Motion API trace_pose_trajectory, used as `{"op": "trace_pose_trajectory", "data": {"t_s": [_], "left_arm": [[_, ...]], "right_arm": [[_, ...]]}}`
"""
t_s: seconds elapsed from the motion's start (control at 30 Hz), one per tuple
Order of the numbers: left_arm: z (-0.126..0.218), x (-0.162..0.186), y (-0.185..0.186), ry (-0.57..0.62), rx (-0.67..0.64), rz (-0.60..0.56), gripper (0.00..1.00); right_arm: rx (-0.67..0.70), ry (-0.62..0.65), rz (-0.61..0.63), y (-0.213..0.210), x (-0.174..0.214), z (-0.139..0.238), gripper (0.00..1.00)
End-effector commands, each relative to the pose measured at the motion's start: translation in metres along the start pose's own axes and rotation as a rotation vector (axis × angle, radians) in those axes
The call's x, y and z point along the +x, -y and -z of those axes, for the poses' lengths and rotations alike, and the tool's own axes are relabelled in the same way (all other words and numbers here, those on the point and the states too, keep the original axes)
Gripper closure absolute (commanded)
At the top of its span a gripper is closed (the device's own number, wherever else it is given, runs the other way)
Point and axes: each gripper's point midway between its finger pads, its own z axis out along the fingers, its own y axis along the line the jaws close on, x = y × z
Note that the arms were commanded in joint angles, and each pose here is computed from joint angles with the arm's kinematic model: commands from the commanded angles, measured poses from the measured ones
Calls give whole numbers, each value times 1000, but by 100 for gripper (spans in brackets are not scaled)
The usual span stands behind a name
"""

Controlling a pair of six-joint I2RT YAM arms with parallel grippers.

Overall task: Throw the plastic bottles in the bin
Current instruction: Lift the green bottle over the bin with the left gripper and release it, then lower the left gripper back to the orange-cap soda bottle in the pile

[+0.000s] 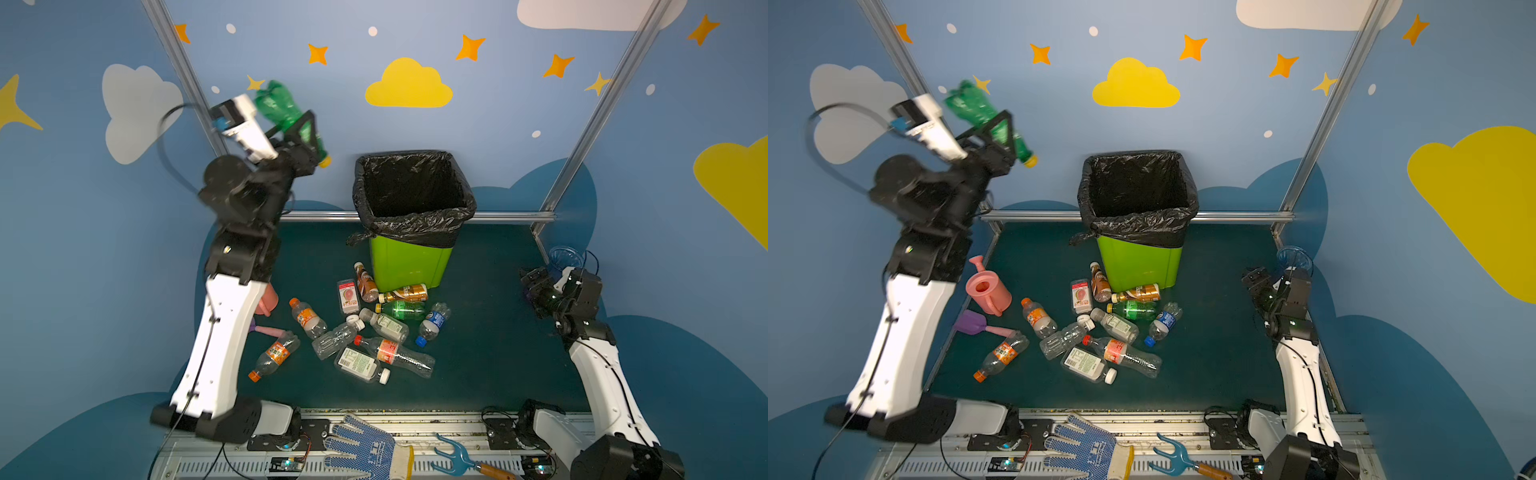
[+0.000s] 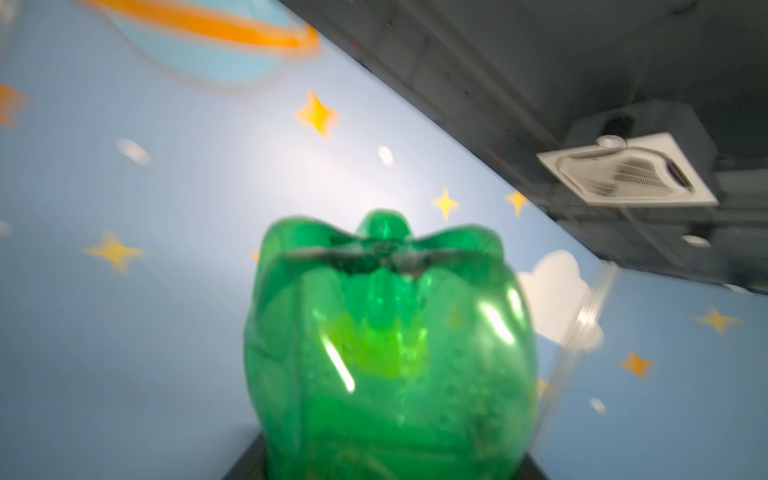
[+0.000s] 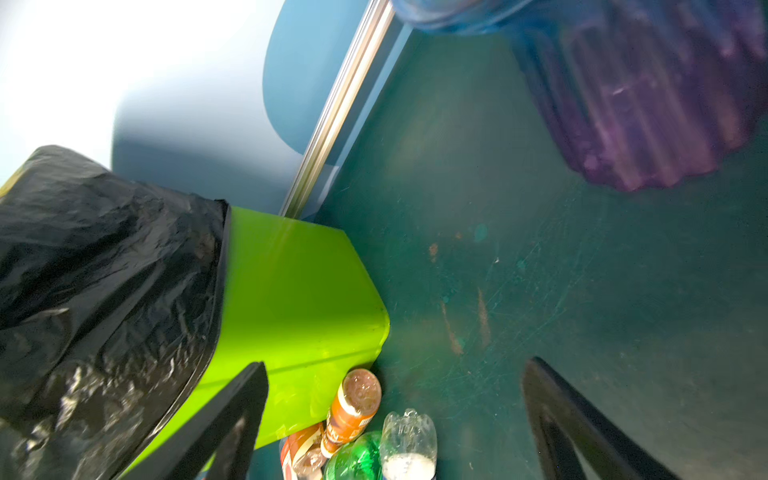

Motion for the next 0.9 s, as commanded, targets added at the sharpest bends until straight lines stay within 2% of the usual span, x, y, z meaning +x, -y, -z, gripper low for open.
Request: {"op": "trace_pose_trajectory", "data": {"t_s": [0.0, 0.1, 0.17, 0.23, 0.37, 0.43, 0.5, 0.57, 0.67, 0.73, 0.87], "left_arm": [[-44, 149, 17, -443, -28, -61, 27], [-48, 136, 56, -405, 52, -57, 13], [-41, 108, 77, -324, 97, -71, 0], [-32, 87, 89, -275, 120, -99, 0], [-15, 84, 83, -289, 66, -172, 0], [-4, 92, 62, -276, -7, -194, 0], [10, 100, 36, -200, -83, -211, 0], [40, 113, -5, -174, -201, -197, 0], [86, 144, -81, -311, -438, -159, 0], [130, 176, -134, -435, -618, -131, 0], [217, 245, -194, -624, -828, -46, 0]], "right_arm": [[-39, -36, 56, -16, 2, 6, 6], [-11, -5, 85, -13, -2, 16, 5], [3, 34, 91, -8, -6, 21, 5], [4, 47, 85, -4, -7, 22, 5], [3, 17, 51, 4, 0, 13, 5], [-5, -6, 29, 7, 4, 5, 5], [-11, -22, 18, 8, 6, 0, 5], [-5, -31, 16, 10, 7, -3, 5], [4, -25, 25, 12, 5, -5, 5], [12, -26, 26, 14, 4, -7, 5], [22, -48, 5, 21, 8, -13, 5]]}}
